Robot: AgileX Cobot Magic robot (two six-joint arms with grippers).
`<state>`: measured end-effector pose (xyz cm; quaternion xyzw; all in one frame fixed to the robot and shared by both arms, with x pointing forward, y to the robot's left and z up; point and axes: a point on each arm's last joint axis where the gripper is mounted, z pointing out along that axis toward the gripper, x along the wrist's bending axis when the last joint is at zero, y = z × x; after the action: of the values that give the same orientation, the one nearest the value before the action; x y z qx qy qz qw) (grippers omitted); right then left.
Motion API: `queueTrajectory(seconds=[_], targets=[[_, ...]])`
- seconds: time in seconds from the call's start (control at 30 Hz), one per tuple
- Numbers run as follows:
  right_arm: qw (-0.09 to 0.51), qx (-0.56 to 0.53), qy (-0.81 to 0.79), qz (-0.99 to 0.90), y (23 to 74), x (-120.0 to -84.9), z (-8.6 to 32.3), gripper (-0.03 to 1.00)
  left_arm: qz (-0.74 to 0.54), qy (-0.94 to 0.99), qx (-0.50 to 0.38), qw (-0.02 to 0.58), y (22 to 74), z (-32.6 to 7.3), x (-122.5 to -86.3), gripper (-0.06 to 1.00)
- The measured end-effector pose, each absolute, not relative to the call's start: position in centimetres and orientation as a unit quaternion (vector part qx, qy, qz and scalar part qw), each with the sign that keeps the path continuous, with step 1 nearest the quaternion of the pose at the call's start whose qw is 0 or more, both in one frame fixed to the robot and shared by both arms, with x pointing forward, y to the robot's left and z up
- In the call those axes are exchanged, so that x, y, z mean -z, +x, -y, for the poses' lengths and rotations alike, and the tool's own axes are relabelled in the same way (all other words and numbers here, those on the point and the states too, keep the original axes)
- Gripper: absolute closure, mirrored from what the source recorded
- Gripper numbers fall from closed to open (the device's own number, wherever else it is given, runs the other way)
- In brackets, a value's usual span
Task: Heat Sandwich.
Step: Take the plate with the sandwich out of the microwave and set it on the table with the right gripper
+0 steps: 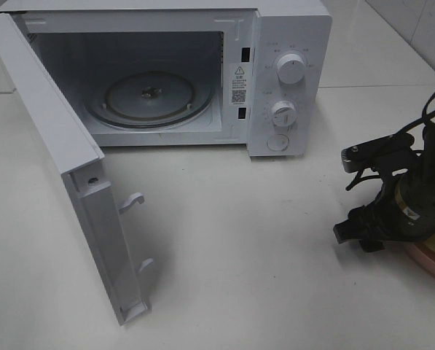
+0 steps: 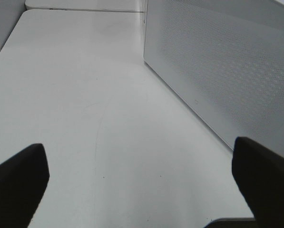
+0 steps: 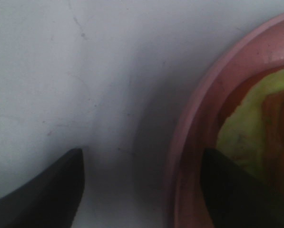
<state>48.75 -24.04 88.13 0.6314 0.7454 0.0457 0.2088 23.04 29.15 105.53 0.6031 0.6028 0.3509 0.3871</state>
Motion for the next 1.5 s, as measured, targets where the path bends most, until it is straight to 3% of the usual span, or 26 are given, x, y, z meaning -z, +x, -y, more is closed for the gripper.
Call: queueTrajectory(seconds=[0.33, 0.77, 1.5], targets=[[0.191, -0.054, 0.626, -0.754, 48.8, -88.6, 23.6, 0.22, -0.603, 0.603, -0.351, 0.387, 23.0, -29.2, -105.5, -0.02], [0.225, -0.089, 0.629, -0.739, 47.8, -93.4, 24.2, 0.21, -0.603, 0.603, -0.351, 0.387, 23.0, -29.2, -105.5, -0.02], [0.211, -0.139, 0.624, -0.740, 43.2, -100.2, 25.1, 0.21, -0.603, 0.603, -0.351, 0.387, 23.0, -29.2, -105.5, -0.02]])
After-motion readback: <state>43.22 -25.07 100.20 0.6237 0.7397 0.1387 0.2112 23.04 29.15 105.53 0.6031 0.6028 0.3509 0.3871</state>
